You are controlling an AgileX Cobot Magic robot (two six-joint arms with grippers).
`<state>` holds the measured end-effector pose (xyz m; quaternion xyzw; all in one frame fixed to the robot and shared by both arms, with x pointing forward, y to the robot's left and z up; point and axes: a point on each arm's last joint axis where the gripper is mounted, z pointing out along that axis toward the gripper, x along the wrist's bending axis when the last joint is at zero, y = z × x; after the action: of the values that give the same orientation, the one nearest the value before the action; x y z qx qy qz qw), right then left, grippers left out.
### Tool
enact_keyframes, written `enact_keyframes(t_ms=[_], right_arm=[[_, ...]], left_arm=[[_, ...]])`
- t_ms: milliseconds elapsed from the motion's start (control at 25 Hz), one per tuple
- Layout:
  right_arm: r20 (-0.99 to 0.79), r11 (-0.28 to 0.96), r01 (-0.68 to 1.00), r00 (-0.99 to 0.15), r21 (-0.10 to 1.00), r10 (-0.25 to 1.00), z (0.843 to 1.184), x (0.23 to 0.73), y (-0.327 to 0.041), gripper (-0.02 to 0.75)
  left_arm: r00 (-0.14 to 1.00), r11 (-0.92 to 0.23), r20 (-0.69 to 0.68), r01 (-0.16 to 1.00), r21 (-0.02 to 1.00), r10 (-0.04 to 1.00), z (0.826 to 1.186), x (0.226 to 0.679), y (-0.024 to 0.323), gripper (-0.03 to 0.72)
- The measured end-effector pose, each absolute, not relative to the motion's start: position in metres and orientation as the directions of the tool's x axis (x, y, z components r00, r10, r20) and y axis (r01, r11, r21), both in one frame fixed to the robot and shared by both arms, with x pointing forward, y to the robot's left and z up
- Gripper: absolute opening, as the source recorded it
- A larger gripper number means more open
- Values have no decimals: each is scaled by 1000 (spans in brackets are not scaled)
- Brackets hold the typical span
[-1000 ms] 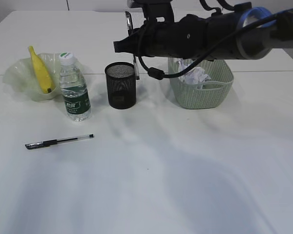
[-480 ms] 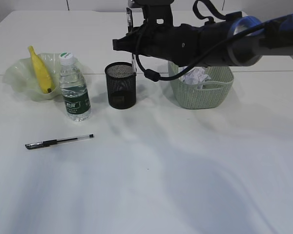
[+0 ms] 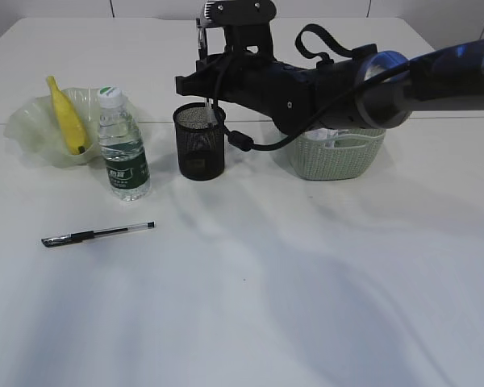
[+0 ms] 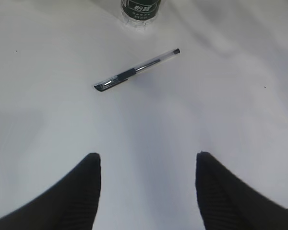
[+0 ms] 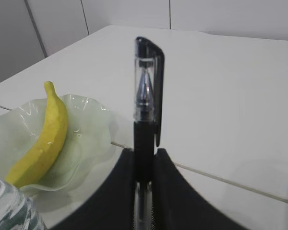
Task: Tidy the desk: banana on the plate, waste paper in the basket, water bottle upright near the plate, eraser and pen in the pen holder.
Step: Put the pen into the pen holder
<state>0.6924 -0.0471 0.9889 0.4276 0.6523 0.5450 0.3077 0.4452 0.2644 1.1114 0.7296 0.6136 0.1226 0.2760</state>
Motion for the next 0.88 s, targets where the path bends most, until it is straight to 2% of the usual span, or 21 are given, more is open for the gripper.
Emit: enact_keyframes(t_ms=[880], right_arm=[[50, 0, 110, -443, 994, 895, 978, 699, -44, 43]], left_arm=[[217, -94, -159, 825, 557, 963, 1112, 446, 264, 445]])
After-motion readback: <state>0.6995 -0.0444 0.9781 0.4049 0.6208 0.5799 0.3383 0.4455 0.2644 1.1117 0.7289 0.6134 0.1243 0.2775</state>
